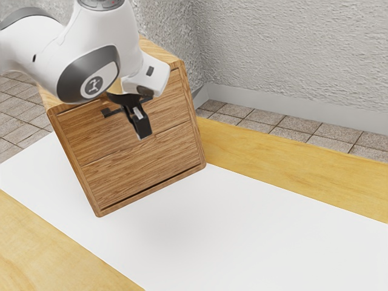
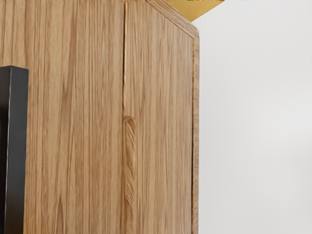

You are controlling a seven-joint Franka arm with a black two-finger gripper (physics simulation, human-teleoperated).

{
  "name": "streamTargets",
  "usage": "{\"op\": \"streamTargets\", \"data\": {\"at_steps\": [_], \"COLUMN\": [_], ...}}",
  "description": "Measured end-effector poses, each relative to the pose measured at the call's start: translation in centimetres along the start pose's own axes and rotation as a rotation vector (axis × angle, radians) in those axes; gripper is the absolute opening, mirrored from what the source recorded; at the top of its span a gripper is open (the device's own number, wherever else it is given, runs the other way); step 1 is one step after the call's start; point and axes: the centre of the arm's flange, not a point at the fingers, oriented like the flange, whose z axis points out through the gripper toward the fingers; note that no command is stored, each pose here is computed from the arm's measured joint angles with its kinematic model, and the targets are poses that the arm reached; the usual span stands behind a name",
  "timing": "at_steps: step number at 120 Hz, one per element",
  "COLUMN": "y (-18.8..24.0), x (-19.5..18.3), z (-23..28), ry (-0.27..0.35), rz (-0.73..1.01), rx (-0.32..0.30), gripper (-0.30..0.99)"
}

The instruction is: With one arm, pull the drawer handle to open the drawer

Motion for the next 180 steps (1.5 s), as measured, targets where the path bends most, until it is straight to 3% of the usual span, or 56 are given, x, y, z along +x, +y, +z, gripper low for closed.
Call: {"op": "streamTargets", "data": {"at_steps": [49, 137, 180], "y": [-1.0, -2.0, -2.4], "x": [0.6, 1.0, 0.8], "z": [-0.1, 2.8, 2.4], "ry": [0.017, -0.014, -0.005], "rz": [-0.014, -0.028, -0.032], "rx": [0.029, 0.032, 0.042], "gripper": [0.69, 0.69, 0.48]}}
